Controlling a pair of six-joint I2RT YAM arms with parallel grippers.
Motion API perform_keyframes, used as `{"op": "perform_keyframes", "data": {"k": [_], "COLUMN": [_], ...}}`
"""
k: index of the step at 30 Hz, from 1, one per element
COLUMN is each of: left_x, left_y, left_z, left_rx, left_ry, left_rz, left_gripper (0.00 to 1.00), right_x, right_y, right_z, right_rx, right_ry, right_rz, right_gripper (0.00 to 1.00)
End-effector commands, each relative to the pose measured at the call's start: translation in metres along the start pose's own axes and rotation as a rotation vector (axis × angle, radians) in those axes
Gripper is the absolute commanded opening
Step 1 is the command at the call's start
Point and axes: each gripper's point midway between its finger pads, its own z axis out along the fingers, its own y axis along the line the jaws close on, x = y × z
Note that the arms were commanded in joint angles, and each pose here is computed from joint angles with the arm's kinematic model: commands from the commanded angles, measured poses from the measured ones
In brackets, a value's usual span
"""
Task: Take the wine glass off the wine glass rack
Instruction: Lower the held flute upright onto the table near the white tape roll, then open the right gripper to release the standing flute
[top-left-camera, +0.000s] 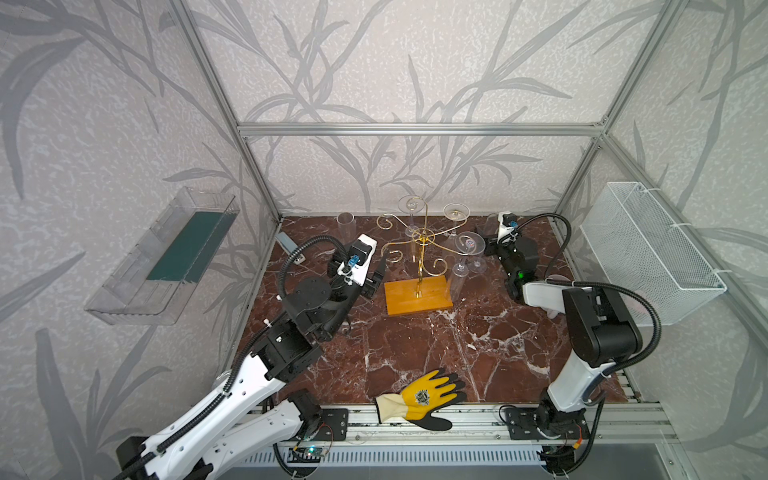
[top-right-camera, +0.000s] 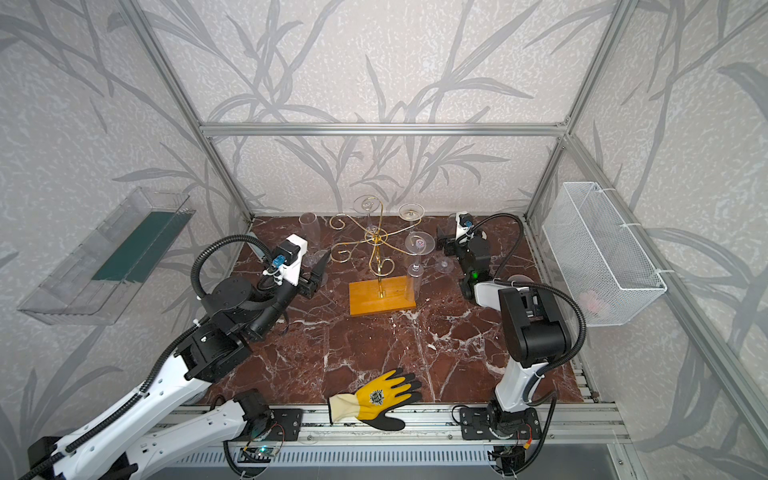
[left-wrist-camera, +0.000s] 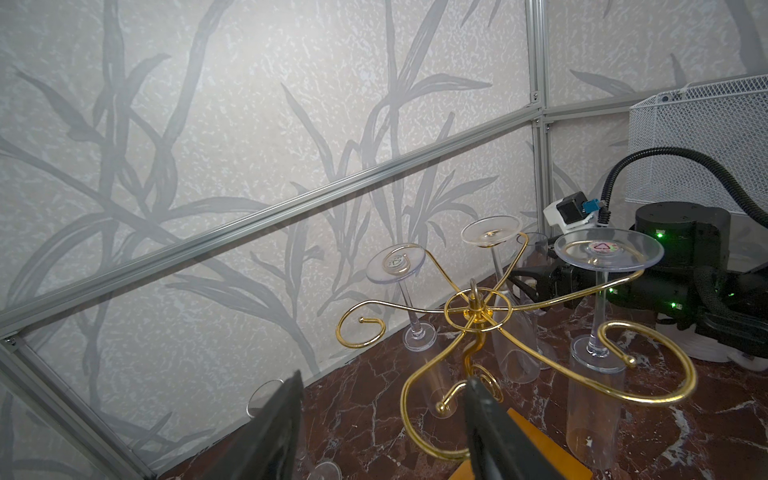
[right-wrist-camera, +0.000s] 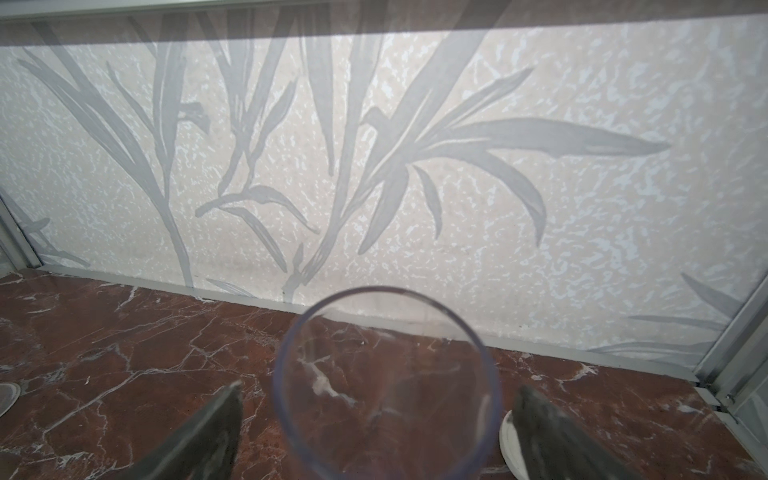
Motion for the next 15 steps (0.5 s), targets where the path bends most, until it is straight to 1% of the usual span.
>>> {"op": "perform_keyframes", "data": {"k": [1,8,10,12,15], "left_x": [-0.021,-0.026,-0.025,-0.022,-0.021], "left_y": [0.007,0.007,0.008,0.009,0.013], "left_z": [-0.008,-0.014,-0.016,-0.02,-0.025], "left_rx": [0.006,0.026,0.025,0.021,0.001], "left_ry": [-0.051,-0.07,-0.073,-0.08,-0.094], "left_rz": [-0.032,-0.053,-0.066,-0.081,-0.102], "left_gripper": [0.64,0.64,0.64,0.64,0.64], "right_x": [-0.032,-0.047,-0.045,-0.04,-0.044], "right_y": [-0.008,-0.017,-0.022,-0.028,-0.034], "right_z": [-0.014,-0.037,-0.043,-0.05,-0.066], "right_rx": [0.035,0.073,0.102,0.142,0.183], "right_ry": [-0.058,-0.051,-0.015,0.057,0.108], "right_rz": [-0.012,-0.017,0.003,0.029,0.082], "right_gripper": [0.99,0.99,0.99,0.99,0.99]}}
